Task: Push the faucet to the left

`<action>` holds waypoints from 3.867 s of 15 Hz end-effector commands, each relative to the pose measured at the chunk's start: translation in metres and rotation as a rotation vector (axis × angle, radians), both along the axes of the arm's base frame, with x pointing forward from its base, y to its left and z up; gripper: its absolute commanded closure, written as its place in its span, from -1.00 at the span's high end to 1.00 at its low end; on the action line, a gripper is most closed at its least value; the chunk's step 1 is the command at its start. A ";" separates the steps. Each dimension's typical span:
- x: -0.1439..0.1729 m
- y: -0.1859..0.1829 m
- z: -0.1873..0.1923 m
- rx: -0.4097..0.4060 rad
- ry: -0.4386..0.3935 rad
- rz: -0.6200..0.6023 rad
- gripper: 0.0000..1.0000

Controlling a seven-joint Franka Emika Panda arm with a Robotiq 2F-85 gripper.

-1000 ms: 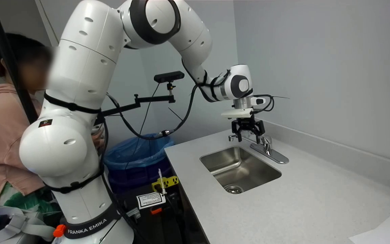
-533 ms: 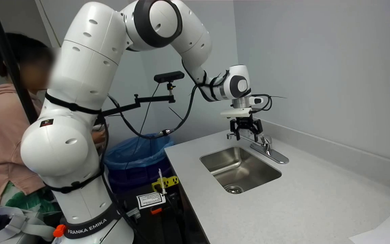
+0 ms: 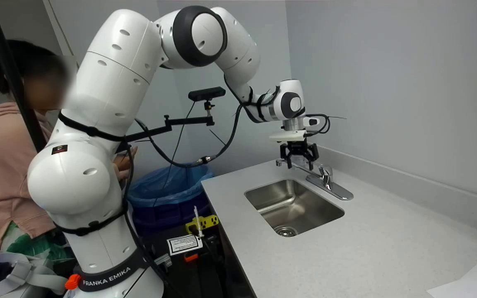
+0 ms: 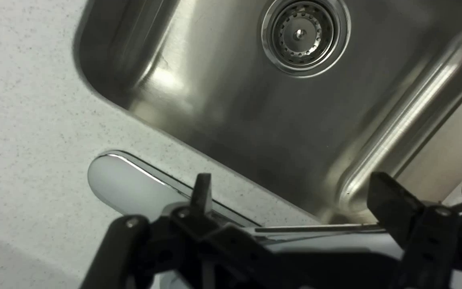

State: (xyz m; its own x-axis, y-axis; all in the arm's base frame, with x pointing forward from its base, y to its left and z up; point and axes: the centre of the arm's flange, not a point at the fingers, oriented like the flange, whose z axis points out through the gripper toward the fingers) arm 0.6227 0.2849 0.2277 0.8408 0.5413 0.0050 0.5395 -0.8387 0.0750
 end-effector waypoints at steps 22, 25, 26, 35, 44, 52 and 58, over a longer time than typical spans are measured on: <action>-0.005 0.007 0.000 -0.017 0.050 -0.139 1.00; -0.013 0.007 0.000 -0.026 0.048 -0.169 1.00; -0.015 0.006 0.001 -0.029 0.049 -0.179 1.00; -0.019 0.019 0.000 -0.024 -0.001 -0.331 -0.15; -0.002 0.045 0.009 0.097 -0.050 -0.525 -1.00; 0.005 0.056 0.010 0.151 -0.017 -0.655 -1.00; -0.005 0.069 0.008 0.155 -0.004 -0.624 -1.00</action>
State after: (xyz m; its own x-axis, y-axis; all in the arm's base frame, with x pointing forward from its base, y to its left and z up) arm 0.6153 0.3215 0.2328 0.9974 -0.0652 0.0308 -0.0647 -0.9977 -0.0180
